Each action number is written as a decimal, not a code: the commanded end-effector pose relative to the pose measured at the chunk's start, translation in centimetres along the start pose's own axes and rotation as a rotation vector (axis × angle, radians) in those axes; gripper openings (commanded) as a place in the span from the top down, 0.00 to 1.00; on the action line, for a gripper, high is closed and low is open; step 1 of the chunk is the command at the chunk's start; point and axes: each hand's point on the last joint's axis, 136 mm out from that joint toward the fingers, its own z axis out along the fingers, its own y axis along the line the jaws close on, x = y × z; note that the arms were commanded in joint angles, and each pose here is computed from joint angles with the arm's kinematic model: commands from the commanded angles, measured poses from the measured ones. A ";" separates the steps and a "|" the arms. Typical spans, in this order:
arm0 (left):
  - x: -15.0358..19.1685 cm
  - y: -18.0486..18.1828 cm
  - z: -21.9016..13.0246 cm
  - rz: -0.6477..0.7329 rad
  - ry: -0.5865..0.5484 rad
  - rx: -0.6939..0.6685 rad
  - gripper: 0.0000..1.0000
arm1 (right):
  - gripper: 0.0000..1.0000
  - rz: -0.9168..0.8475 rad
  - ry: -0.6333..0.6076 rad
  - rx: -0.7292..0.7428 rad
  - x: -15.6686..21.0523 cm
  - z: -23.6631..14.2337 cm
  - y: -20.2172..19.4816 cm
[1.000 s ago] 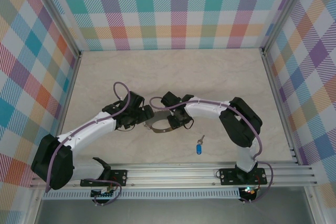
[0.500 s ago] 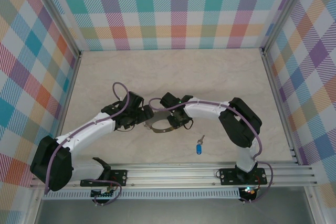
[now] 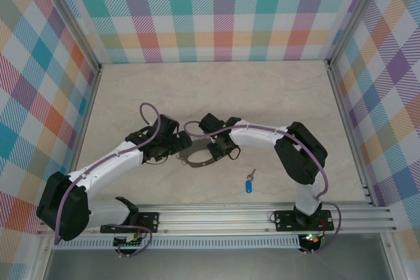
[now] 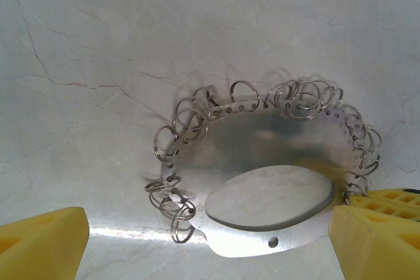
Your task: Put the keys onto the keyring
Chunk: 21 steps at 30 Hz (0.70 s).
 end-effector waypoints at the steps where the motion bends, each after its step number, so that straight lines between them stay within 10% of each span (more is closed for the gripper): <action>1: -0.2 0.5 -0.7 -0.015 -0.004 -0.006 0.05 | 1.00 -0.035 -0.036 -0.054 -1.2 -2.7 1.1; 21: -7.0 -9.0 -10.2 0.025 -0.116 0.334 0.17 | 1.00 0.040 -0.420 -0.619 -9.6 -20.5 2.5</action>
